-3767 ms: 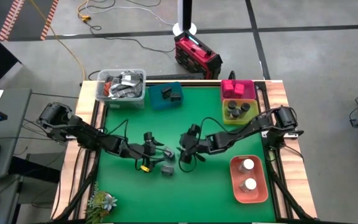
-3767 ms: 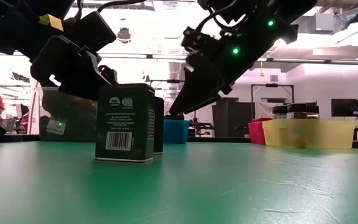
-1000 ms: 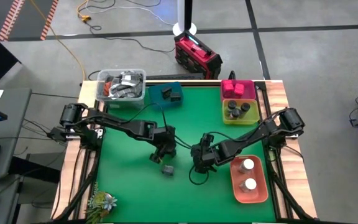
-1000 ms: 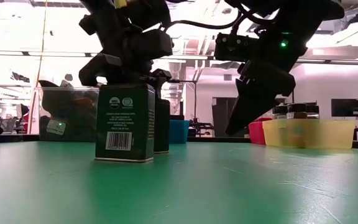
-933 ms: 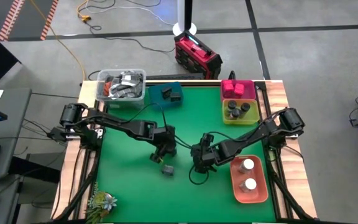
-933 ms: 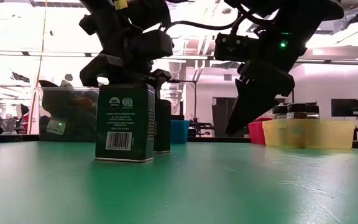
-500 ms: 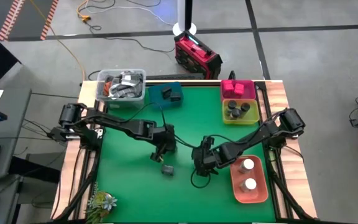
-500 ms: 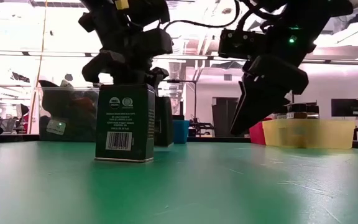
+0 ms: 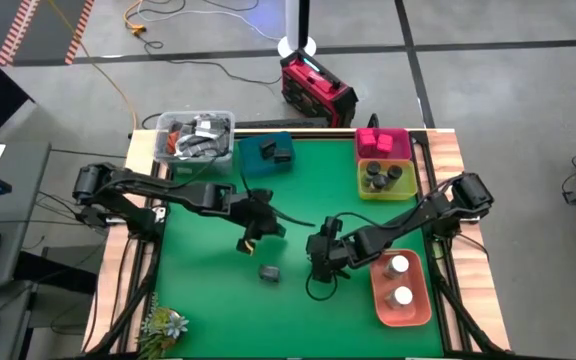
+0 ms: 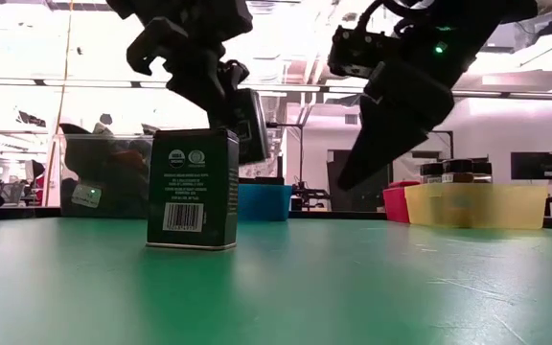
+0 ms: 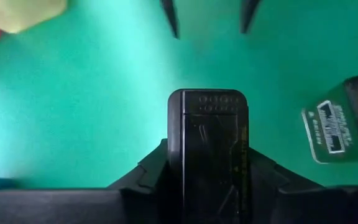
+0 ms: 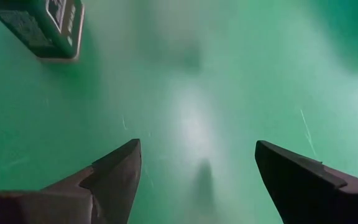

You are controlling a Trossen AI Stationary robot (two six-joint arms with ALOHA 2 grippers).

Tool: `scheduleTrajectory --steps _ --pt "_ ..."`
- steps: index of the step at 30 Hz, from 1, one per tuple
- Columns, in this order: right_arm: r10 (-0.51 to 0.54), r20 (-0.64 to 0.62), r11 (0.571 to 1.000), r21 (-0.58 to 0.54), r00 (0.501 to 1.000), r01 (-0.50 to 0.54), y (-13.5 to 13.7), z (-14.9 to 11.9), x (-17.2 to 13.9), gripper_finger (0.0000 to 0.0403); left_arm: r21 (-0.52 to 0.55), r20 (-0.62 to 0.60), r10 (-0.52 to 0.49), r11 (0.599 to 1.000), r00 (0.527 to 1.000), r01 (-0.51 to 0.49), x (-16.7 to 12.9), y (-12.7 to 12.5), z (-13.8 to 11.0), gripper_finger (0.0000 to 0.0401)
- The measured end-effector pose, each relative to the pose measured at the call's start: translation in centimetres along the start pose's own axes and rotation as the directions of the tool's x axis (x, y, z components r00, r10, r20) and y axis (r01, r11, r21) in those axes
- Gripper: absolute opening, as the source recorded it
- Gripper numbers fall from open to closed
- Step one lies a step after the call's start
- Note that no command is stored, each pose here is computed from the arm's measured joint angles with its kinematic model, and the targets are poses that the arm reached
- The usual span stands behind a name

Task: Sort spices by type
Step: Put the black seasoning from the middle into the orange bin

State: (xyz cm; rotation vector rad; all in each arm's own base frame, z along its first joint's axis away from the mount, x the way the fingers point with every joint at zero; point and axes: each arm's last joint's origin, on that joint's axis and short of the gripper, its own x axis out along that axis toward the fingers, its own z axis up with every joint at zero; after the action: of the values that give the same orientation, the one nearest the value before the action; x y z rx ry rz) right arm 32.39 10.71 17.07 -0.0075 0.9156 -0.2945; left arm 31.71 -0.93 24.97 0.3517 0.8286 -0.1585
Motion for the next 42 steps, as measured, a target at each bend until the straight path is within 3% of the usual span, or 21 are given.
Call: scheduleTrajectory --steps 5,10,16,24,32,42 --pt "0.002 0.012 1.000 0.008 1.000 -0.002 -0.1 0.2 0.1 0.0340 -0.033 0.022 0.046 0.998 0.999 -0.045 -1.3 1.6 -0.3 0.0131" --pt "0.010 0.033 1.000 0.018 0.999 -0.010 0.0 0.4 0.1 0.0340 -0.075 0.032 0.165 0.984 0.986 -0.162 -1.9 4.4 -0.9 0.0132" --pt "0.010 0.045 1.000 0.012 0.999 -0.010 0.0 0.5 0.1 0.0340 -0.154 0.028 0.312 0.940 0.950 -0.304 -2.7 8.9 -2.7 0.0134" --pt "0.011 0.049 1.000 0.000 0.999 -0.011 0.1 0.6 0.1 0.0340 -0.299 -0.041 0.438 0.853 0.898 -0.429 -5.5 14.4 -4.8 0.0134" --pt "-0.005 0.050 1.000 -0.011 0.999 0.005 -0.4 0.7 0.3 0.0340 -0.415 -0.096 0.414 0.810 0.905 -0.414 -7.4 16.7 -6.5 0.0134" --pt "-0.006 0.054 1.000 -0.012 0.999 0.007 -0.5 0.8 0.3 0.0340 -0.432 -0.223 0.325 0.812 0.919 -0.392 -2.9 17.7 -8.6 0.0135"
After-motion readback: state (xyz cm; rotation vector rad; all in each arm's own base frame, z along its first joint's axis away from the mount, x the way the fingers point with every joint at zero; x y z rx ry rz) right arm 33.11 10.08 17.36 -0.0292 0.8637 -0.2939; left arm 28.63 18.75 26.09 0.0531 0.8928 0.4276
